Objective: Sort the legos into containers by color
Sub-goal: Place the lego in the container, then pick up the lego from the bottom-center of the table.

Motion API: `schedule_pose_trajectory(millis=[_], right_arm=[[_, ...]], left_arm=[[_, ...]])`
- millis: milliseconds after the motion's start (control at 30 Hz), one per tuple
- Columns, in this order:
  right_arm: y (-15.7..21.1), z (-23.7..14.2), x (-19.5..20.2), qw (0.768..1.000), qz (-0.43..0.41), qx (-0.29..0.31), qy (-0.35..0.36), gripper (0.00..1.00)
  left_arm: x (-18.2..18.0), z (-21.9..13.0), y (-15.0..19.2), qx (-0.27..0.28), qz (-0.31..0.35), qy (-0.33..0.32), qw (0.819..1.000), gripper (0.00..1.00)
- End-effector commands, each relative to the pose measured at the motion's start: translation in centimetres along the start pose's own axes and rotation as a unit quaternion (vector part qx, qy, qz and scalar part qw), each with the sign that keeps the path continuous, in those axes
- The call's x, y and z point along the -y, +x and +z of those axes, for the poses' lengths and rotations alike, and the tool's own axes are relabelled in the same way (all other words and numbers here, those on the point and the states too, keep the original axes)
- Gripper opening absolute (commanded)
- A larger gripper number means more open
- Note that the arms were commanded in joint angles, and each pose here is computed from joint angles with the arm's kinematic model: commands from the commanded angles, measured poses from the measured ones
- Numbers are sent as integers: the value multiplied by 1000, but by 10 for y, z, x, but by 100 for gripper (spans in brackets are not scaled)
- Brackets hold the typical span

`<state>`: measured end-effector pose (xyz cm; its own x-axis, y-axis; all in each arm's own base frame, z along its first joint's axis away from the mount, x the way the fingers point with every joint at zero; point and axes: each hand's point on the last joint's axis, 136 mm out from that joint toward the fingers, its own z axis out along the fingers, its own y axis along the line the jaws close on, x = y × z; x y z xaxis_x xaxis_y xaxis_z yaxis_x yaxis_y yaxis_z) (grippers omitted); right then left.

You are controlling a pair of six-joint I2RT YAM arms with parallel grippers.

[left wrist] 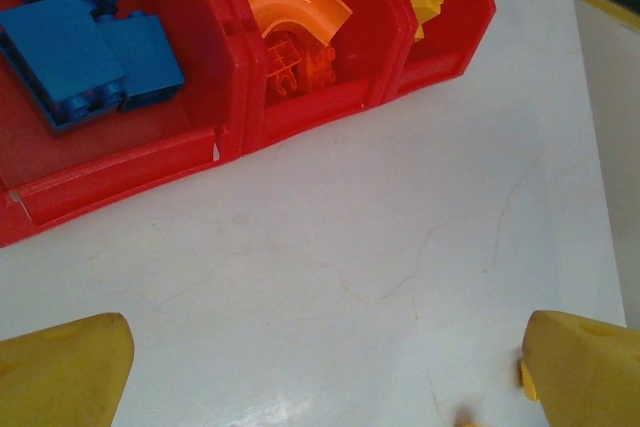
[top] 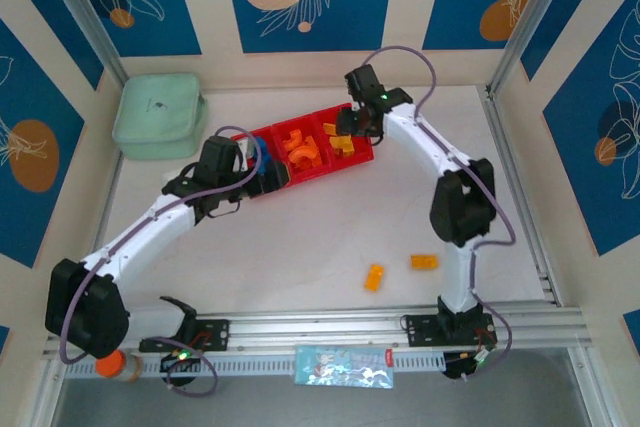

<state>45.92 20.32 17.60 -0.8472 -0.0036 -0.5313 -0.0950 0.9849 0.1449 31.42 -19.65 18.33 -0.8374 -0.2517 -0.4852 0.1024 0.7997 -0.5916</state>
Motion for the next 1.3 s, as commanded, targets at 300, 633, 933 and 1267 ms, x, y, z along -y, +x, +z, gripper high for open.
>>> schedule_pose_trajectory(millis=[300, 633, 933, 1267], right_arm=[[136, -54, 35, 994, 67, -84, -8, 67], [264, -72, 35, 978, 103, -182, 24, 74], [340, -68, 23, 964, 127, -228, 48, 78], [363, -49, 22, 959, 113, -246, 81, 67]], left_arm=[[22, -6, 47, -27, 29, 38, 998, 99], [39, 11, 106, -67, 55, 33, 996, 99], [33, 19, 131, -77, 46, 29, 996, 99], [26, 25, 138, -86, 44, 16, 995, 99]])
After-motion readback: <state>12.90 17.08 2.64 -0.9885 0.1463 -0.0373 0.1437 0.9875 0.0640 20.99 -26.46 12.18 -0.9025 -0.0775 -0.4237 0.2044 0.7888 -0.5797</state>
